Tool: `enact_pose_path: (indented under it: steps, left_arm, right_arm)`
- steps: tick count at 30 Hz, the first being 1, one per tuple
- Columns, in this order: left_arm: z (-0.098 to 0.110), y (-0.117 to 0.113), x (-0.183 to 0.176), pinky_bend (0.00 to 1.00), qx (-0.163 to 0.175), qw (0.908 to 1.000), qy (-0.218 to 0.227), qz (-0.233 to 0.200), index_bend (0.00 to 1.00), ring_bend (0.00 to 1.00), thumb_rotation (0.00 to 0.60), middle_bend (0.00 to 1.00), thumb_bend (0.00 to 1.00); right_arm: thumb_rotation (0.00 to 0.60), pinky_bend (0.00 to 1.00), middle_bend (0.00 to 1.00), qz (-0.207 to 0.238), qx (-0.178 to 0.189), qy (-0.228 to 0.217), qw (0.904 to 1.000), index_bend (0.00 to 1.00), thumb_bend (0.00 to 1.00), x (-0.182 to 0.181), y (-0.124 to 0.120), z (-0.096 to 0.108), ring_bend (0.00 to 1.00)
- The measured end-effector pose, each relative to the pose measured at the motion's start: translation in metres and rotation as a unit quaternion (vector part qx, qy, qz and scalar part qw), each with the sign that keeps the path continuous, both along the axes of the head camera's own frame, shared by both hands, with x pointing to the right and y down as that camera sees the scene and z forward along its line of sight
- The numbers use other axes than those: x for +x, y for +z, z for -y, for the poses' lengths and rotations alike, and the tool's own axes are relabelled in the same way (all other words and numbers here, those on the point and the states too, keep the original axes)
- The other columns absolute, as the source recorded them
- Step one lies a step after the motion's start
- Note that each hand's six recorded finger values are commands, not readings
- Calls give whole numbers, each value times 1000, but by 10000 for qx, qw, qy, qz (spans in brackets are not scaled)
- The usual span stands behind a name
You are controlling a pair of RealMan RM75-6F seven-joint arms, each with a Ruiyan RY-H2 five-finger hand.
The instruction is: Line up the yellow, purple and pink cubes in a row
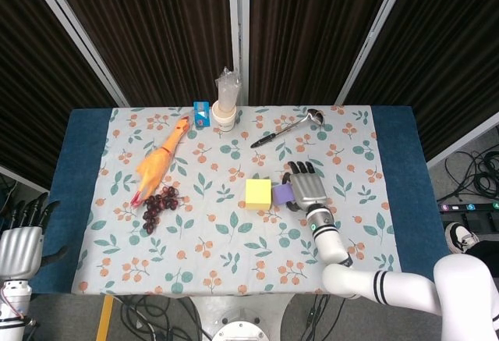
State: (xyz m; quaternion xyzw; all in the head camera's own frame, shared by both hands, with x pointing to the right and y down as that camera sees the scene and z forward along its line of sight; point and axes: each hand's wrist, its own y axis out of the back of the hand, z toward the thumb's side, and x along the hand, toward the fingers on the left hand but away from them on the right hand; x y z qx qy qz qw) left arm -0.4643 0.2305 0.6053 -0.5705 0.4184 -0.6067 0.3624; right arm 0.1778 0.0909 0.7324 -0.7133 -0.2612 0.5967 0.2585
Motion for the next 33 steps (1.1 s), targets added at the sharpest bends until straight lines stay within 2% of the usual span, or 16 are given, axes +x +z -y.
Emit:
enact_pose_path:
  steps: [8, 19, 28, 33]
  left_arm:
    - [-1, 1, -2, 80, -19, 10000, -35, 2, 216, 116, 600, 154, 119]
    - [-2, 1, -4, 80, -15, 10000, -50, 5, 216, 116, 600, 154, 119]
    - [-5, 1, -4, 80, -17, 10000, -69, 2, 216, 116, 600, 154, 119]
    - [-5, 0, -4, 80, -20, 10000, -64, 22, 216, 116, 600, 154, 119]
  right_arm:
    - [600, 0, 44, -4, -8, -12, 10000, 420, 89, -7, 2, 1, 0]
    - [600, 0, 27, -54, 17, -19, 10000, 329, 58, -7, 4, 3, 0]
    - [600, 0, 19, -23, 142, -84, 9999, 304, 67, 14, -14, 8, 0]
    - [600, 0, 12, -160, 314, -275, 9990, 303, 152, 38, -26, 19, 0]
